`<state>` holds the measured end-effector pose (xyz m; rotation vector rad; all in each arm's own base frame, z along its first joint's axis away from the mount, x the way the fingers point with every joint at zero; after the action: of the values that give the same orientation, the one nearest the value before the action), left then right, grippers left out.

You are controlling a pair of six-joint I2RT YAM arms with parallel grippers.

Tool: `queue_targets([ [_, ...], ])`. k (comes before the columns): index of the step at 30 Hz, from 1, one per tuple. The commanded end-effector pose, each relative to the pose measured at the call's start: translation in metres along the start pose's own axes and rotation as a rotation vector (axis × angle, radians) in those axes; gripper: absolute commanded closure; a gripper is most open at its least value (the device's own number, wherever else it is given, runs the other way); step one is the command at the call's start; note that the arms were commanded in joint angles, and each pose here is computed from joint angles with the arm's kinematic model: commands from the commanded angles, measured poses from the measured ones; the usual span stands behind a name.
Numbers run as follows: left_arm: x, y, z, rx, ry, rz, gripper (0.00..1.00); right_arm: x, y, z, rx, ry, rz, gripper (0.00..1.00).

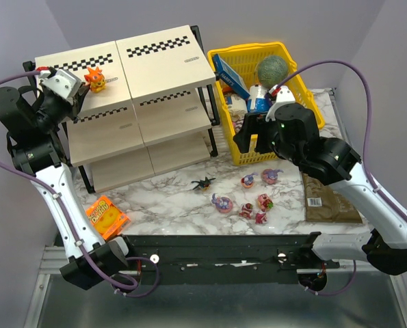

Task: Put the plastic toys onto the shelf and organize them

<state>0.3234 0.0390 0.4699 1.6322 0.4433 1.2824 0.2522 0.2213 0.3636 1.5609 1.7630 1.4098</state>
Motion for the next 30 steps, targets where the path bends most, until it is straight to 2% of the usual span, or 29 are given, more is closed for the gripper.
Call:
queue_targets([
  [1,0.005,-0.008,0.001,0.029,0.019,-0.043,0.70,0.003,0.002,0.003,-0.003,0.018,-0.007,0.08],
  [8,0.011,0.001,-0.001,0.027,0.045,-0.031,0.64,0.002,0.001,0.004,-0.002,0.016,-0.001,0.08],
  [30,0.029,-0.004,-0.007,0.063,0.186,-0.047,0.67,-0.001,-0.008,0.002,0.012,0.023,0.013,0.08],
])
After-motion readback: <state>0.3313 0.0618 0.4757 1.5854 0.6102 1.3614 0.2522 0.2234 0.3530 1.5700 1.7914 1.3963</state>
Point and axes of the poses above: each gripper's point midway between its finger pads, its own z axis out along the fingers, its own x axis along the line the jaws close on, y = z × x, the point moved 1 cm from there along -z, back along the fingers, and after that the axes turned 5 degrees about z, right-handed, at the moved point
